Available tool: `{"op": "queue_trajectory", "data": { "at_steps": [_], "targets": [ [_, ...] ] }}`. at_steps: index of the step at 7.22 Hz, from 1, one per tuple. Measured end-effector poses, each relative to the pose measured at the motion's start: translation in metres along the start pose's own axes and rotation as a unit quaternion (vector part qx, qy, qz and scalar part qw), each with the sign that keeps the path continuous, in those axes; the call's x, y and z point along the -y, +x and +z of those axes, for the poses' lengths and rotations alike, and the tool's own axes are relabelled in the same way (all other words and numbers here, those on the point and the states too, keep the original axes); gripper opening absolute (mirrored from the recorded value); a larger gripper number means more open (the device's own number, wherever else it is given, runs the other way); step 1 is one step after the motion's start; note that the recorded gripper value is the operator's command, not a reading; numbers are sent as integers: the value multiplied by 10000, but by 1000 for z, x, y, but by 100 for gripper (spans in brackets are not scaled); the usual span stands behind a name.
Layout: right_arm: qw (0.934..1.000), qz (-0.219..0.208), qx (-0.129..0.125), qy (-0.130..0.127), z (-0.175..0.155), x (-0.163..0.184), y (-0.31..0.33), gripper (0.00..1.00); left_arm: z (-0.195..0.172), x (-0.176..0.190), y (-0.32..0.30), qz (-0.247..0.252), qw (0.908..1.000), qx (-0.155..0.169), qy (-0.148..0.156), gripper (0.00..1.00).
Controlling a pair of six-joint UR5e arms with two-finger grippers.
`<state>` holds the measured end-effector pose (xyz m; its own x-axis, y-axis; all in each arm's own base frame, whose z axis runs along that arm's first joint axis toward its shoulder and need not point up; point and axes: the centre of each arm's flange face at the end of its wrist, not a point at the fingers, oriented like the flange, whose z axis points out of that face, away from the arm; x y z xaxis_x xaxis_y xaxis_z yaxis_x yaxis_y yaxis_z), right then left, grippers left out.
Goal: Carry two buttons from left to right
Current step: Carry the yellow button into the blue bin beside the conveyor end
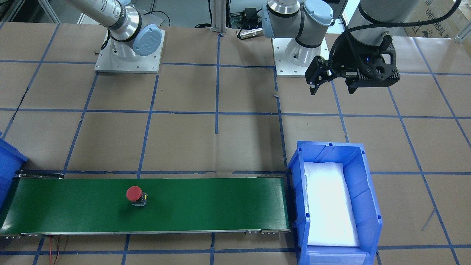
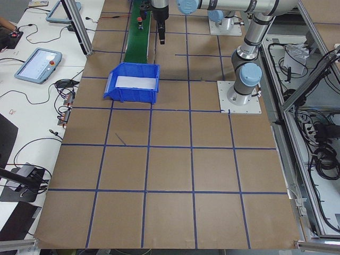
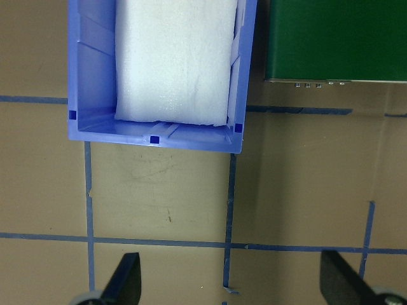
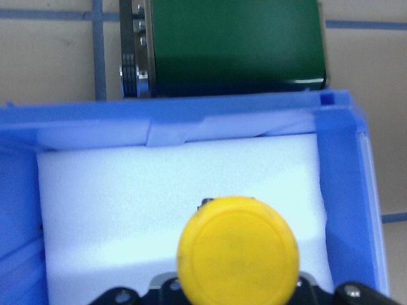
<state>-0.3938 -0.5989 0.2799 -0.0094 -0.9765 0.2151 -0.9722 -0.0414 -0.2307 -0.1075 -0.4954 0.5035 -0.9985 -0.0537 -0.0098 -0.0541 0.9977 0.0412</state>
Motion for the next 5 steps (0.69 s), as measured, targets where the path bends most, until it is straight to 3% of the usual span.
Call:
{"op": "queue_trajectory", "data": {
  "at_steps": [5],
  "targets": [
    [9993, -62, 327, -170, 44, -26, -9, 9, 0, 0, 0, -2, 10000, 0, -4, 100]
  ]
}}
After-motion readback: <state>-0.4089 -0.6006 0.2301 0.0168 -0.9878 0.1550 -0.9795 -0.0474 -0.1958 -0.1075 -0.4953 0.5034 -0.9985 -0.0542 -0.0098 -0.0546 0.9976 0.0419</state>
